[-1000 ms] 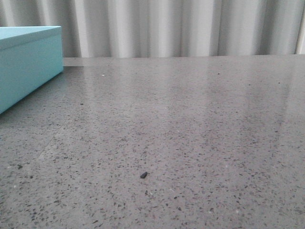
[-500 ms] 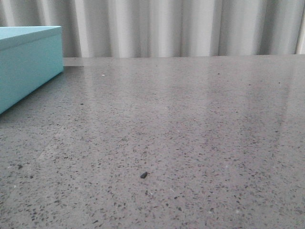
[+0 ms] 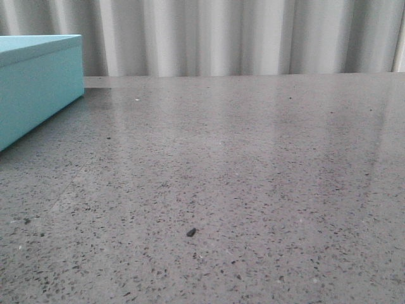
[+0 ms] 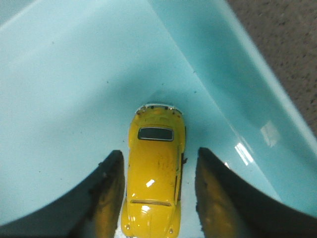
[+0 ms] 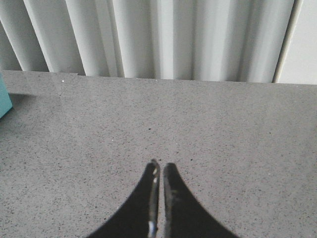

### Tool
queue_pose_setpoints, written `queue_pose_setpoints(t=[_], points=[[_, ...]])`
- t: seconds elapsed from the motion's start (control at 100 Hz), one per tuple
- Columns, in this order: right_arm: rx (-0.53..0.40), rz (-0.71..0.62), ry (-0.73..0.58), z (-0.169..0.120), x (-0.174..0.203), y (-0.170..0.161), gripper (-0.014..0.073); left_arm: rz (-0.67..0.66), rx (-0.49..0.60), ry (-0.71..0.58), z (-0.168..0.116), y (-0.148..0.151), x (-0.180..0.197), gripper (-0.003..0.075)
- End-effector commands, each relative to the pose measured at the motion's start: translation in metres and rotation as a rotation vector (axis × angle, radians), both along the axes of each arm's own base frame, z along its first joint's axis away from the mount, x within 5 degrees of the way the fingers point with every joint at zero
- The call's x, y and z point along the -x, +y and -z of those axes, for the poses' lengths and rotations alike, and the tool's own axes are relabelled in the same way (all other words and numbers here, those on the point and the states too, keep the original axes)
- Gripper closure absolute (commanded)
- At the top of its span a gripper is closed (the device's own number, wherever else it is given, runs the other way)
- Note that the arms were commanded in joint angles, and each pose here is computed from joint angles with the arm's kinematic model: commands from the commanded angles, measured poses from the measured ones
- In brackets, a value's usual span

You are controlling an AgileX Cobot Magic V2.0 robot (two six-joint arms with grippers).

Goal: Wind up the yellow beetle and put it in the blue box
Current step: 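Open the left gripper to release the beetle inside the box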

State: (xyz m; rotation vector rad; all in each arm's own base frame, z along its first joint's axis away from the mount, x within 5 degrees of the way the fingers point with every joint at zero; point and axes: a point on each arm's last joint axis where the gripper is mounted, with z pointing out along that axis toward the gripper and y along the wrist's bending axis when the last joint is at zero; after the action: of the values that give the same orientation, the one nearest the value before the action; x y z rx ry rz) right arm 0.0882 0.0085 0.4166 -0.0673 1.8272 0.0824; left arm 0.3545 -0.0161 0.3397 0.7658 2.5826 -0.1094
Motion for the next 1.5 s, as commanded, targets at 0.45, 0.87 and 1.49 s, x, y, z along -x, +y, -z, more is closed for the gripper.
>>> queue_pose_setpoints(t=[0.45,0.87,1.49], points=[[0.079,0.022,-0.212,0.040,0.041,-0.010,0.0636,-0.009,0.208,-0.396,-0.109,-0.015,0.084,0.0741],[0.114,0.030,-0.242,0.086,0.055,-0.013,0.0636,-0.096,0.222,-0.609,-0.092,-0.010,0.157,0.0741],[0.115,-0.008,-0.321,0.114,0.040,-0.007,0.0636,-0.240,0.266,-1.023,0.002,0.002,0.282,0.0741]])
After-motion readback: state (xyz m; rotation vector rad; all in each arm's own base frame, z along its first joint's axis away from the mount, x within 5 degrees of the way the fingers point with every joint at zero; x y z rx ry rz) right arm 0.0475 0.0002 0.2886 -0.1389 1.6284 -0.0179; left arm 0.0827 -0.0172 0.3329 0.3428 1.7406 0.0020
